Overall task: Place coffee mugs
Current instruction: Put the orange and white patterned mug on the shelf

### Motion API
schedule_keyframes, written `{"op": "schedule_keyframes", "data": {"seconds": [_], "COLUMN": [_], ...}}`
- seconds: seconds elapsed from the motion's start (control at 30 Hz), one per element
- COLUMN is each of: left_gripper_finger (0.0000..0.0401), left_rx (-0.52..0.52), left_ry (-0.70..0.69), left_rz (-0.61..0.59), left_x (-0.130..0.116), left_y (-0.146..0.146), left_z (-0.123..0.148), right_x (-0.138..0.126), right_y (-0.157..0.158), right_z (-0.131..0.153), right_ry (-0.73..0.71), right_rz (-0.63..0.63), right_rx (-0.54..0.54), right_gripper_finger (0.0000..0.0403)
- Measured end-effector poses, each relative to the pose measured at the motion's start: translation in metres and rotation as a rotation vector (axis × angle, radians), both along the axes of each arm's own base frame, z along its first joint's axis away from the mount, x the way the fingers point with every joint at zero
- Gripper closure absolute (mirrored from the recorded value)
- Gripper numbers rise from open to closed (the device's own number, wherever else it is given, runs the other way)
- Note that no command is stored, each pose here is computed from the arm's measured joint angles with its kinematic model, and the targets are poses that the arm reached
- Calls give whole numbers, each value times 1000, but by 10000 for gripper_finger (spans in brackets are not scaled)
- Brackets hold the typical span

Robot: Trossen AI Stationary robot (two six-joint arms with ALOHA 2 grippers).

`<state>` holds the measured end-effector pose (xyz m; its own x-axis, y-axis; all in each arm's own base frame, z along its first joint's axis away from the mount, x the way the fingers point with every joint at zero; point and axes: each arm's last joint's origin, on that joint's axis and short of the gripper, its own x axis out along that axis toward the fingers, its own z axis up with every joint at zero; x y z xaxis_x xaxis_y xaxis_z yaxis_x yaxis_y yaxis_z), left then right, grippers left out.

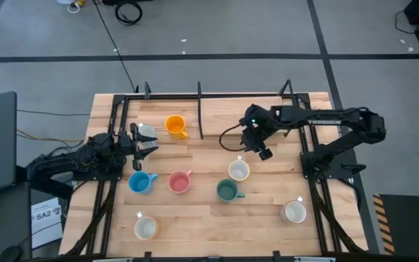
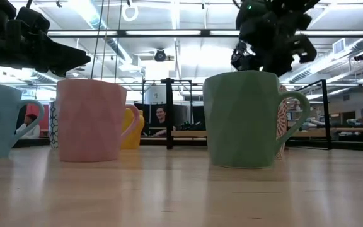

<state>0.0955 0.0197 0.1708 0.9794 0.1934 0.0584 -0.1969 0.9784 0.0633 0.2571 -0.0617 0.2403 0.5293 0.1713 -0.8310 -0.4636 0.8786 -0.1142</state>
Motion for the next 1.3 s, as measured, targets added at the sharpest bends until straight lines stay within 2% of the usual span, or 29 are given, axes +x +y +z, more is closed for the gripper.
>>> {"op": "schedule_keyframes", "data": {"seconds": [0.3,0.67,1.07,1.3], "left_gripper_finger": [234,234,234,234], "left_rx": [0,-2,-2,-2], "left_ry": [0,6,5,4], "left_rz": [0,9,11,11], "left_x": [0,0,0,0], "left_y": [0,0,0,0], "left_z": [0,-1,0,0], "right_x": [11,16,22,21], "right_y": [-3,4,19,31], "right_z": [-23,-28,-27,-28], "right_ry": [57,45,4,26], "right_rz": [154,281,339,362], "right_rx": [-57,-111,-129,-85], "right_gripper_finger": [242,242,242,242]}}
